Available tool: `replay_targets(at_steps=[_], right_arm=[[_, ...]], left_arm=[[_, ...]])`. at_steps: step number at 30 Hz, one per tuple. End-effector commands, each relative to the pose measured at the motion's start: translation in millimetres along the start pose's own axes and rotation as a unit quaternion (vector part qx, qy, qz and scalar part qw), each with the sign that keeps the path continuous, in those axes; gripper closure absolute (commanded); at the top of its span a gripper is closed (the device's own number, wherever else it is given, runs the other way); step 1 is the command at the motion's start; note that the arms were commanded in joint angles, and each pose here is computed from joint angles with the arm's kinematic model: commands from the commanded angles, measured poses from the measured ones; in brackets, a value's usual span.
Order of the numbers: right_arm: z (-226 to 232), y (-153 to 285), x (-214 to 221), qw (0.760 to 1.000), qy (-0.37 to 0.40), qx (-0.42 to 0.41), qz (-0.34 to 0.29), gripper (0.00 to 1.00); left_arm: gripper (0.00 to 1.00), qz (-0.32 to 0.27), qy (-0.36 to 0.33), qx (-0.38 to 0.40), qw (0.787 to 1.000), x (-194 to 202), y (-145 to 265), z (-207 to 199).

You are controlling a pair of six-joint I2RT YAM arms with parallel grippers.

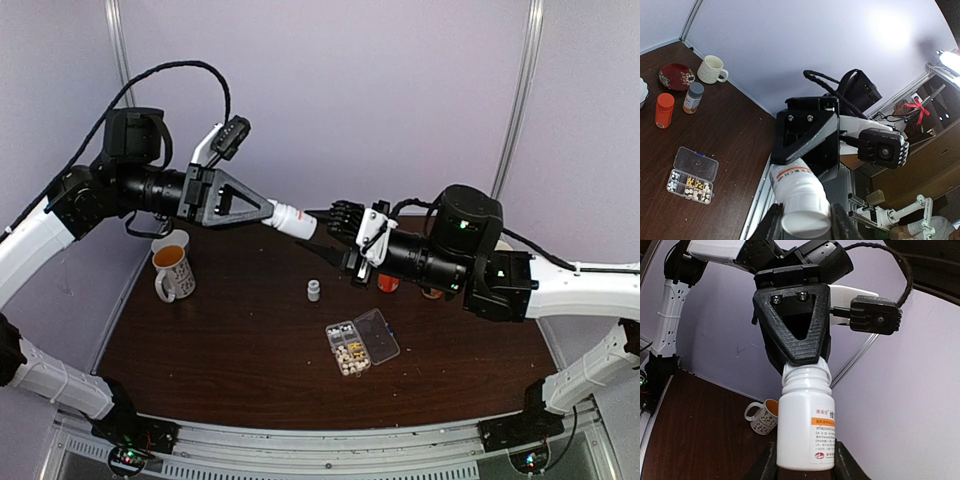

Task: Sort the pills into containers
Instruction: Close the lid of the pill bottle.

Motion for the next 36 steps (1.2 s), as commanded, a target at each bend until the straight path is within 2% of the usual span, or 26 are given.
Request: replay_targets(at_steps=[1,19,36], right_arm=[[5.3,-5.5,11.4,0.999,0.019,-0.007,0.034,1.0],[-2.3,-5.0,13.8,0.995,0.074,0.017,0.061,1.0],[-3.5,-8.4,20.9,0.987,0.124,0.041,0.097,1.0]], left_arm=[[0.83,-0.007,-0.012,0.028,1.0,-8.9,-6.1,-11.2],[0.78,0.001,0.026,0.005,1.0,-9.9,-8.4,-0.5],[0.78,0.002,0.065,-0.04,0.997,-5.4,-4.6,27.4]])
Point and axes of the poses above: each gripper's point midway between its finger pads, its own y axis back along the fingers, its own z axis along the line the jaws close on, x = y × z, the point moved 3 cm from there along y, back along the fingers, and after that the axes turned 9 degrees about -y, right-handed, at the moved point
